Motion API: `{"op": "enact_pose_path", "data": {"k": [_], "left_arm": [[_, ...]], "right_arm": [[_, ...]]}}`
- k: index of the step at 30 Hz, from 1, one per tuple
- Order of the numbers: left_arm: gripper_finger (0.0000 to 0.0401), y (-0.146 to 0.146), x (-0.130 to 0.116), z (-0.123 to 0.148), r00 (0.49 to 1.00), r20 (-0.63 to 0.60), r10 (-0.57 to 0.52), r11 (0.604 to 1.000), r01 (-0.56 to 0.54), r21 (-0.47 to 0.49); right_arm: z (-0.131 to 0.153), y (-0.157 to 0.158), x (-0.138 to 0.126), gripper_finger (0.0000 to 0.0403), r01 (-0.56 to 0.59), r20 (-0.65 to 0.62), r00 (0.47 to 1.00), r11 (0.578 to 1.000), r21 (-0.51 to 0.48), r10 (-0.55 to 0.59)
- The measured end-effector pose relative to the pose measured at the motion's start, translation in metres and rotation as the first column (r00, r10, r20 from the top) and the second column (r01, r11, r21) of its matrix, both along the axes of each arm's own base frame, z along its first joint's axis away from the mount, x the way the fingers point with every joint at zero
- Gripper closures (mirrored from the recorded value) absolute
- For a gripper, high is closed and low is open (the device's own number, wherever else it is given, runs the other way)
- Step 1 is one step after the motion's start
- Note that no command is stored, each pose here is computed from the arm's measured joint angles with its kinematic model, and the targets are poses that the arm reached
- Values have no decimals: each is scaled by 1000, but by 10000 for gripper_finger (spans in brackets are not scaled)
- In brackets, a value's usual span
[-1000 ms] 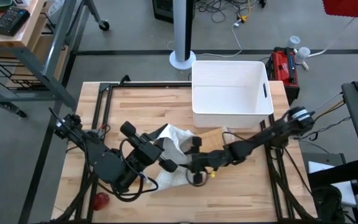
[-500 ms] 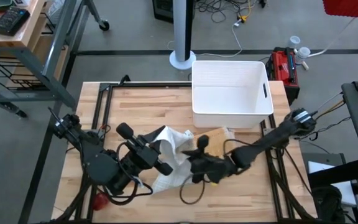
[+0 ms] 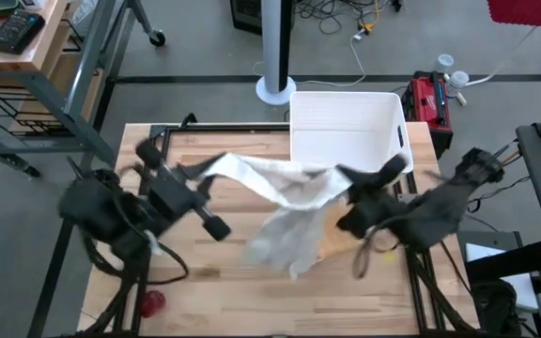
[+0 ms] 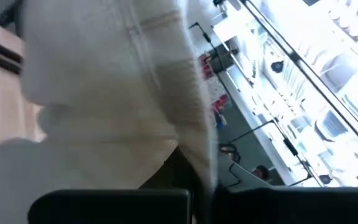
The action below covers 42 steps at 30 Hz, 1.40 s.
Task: Fold towel
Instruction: Fold the white checkered towel
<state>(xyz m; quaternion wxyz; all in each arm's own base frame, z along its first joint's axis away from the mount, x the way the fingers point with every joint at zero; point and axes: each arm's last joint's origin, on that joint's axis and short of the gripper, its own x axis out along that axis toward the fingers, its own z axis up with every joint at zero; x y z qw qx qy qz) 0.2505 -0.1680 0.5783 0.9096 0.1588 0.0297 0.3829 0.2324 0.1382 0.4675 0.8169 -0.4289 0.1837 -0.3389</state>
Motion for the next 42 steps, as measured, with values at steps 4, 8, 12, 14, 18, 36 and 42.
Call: {"op": "enact_pose_path", "data": {"k": [4,8,12,14,18,36,42], "left_arm": [[401,19,-16,28,996,81,-44,999,43,12],[401,41,-28,43,976,212,-53,999,51,15],[401,58,-29,48,973,230,5,1000,-10,23],[401,61,-27,47,975,223,21,999,-27,26],[401,62,-21,45,981,190,38,997,-50,57],[401,88,-19,48,981,68,184,971,-192,145],[401,103,-22,51,968,25,249,949,-249,195]], "right_arm": [[43,-9,-27,402,-54,65,997,998,33,51],[75,-4,-53,403,-275,211,946,954,120,246],[84,4,-71,403,-497,287,856,835,236,429],[81,5,-75,403,-558,295,827,759,336,478],[69,0,-82,403,-517,239,854,703,488,462],[121,-8,-51,403,-34,90,996,997,69,28],[117,1,-36,403,-63,69,996,997,42,60]]}}
